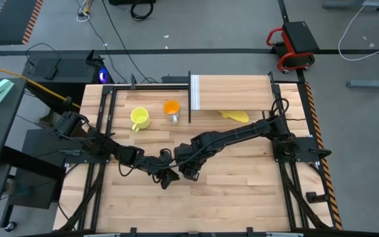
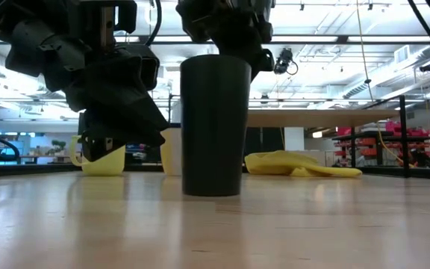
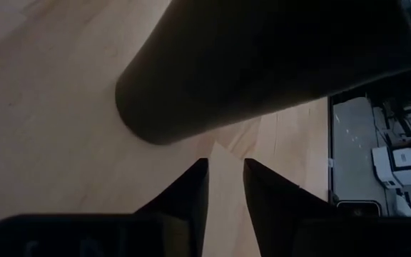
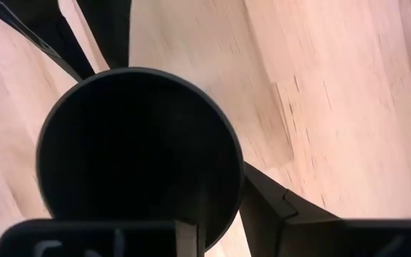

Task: Stack small to large cups/mugs on shelf
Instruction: Put the black cup on the shelf

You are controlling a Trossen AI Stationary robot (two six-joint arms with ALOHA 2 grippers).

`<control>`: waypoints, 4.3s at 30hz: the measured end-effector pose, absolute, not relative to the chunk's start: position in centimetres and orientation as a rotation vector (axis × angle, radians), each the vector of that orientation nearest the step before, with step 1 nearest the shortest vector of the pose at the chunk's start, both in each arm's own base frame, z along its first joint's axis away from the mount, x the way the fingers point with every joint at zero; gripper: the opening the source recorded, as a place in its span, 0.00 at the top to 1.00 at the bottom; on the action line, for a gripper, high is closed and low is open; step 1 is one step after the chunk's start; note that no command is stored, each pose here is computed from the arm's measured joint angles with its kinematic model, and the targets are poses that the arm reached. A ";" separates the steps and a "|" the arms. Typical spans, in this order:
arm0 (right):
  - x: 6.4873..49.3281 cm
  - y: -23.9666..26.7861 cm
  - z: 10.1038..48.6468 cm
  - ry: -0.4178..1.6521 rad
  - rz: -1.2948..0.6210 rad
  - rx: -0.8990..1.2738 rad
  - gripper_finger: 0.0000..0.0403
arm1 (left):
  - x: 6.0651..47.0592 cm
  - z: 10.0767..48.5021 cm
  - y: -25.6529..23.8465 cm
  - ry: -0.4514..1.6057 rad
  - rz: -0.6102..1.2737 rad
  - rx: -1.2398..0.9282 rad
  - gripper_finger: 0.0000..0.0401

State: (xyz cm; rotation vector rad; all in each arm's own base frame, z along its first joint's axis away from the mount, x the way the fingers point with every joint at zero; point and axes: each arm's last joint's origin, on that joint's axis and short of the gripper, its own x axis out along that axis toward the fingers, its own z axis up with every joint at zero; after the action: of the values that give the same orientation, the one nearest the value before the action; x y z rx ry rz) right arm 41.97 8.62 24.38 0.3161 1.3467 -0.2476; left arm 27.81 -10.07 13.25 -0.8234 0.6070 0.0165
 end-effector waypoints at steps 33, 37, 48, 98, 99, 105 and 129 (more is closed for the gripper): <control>28.1 0.6 39.9 1.201 -0.509 0.435 0.99 | 27.9 13.3 -9.9 0.602 0.025 -0.837 0.80; 25.7 -1.8 41.8 1.103 -0.592 0.481 0.99 | 28.0 13.3 -9.6 0.596 0.031 -0.841 0.80; 21.6 -9.4 43.3 1.010 -0.797 0.548 0.99 | 28.0 13.3 -9.5 0.593 0.037 -0.843 0.81; 12.1 -17.7 39.2 1.149 -1.103 0.722 0.99 | 28.9 13.3 -6.5 0.586 0.075 -0.864 0.86; 12.2 -17.8 39.1 1.154 -1.105 0.722 0.99 | 28.9 13.3 -6.4 0.587 0.074 -0.866 0.86; 12.4 -18.1 38.9 1.158 -1.115 0.727 0.99 | 28.9 13.3 -6.5 0.591 0.067 -0.867 0.87; 12.4 -18.2 38.8 1.150 -1.144 0.749 0.70 | 28.9 13.3 -6.5 0.590 0.068 -0.865 0.86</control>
State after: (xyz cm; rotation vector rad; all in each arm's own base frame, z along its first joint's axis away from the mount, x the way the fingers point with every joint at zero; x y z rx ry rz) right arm 12.41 -18.15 38.82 0.7492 1.1501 -1.1442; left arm 28.87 -6.50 13.26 -0.8647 0.5897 0.0677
